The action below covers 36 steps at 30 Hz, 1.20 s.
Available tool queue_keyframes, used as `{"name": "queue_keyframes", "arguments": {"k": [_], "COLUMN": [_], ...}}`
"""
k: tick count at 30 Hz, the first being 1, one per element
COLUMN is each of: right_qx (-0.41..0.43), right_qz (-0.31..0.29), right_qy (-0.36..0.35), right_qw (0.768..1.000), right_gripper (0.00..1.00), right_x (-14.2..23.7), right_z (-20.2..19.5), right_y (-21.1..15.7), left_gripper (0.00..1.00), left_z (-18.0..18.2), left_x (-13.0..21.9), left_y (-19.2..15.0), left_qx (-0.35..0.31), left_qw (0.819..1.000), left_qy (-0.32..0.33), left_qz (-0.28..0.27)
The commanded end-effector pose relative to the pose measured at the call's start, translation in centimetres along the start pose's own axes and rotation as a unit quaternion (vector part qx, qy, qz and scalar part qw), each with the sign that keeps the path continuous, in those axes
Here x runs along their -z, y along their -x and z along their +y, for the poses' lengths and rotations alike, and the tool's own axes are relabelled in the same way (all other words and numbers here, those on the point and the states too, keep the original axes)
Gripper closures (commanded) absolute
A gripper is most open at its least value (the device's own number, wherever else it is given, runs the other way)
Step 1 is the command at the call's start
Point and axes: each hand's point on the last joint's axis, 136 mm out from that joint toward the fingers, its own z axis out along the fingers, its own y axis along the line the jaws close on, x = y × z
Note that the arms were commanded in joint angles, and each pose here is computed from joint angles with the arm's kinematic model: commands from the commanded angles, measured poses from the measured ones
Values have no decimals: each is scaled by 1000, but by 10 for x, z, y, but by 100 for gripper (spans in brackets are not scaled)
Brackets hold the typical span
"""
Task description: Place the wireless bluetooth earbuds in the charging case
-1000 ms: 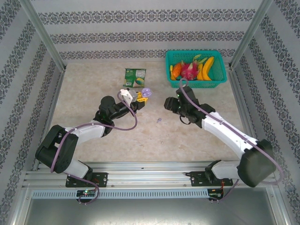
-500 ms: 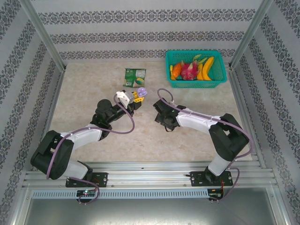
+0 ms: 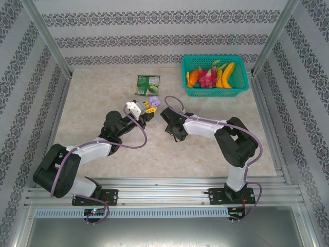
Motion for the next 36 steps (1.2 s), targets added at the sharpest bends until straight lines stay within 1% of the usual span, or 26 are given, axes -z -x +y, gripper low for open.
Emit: {"name": "queue_keyframes", "arguments": {"k": [1,5,8,12,16,23,26,28,30,36], "right_qx": [4,16,29,59,98,170,184,182,174,137], "right_qz": [-6,-4,0,9,22,52,56,53,50,46], "right_qy": [-16,-19,-20,-16,-7,1,-2,-6,-9,-27], "right_qw": [1000,1000,999,998,995,984,981,982,983,989], "right_gripper": [48,55,62,69,74,75,71,67,65,64], "right_x": [-3,-7,-9,-11,-12,-14,-14,-14,-13,-20], "right_z": [0,0,-1,-2,-1,3,3,2,1,-4], "right_y": [2,3,3,6,10,11,10,12,13,11], "left_gripper": [100,100,100,100,100,100,100,100,100,100], "left_z": [3,4,4,4,4,4,4,5,5,4], "left_x": [5,5,5,5,5,4,3,3,3,2], "left_y": [19,19,19,20,20,22,22,23,23,24], "left_qx": [-20,-20,-20,-20,-19,-18,-16,-16,-16,-15], "left_qw": [999,999,999,999,999,999,999,999,999,999], "left_qy": [6,7,7,7,7,5,4,4,4,3], "left_qz": [-36,-35,-35,-36,-37,-37,-37,-38,-39,-40]}}
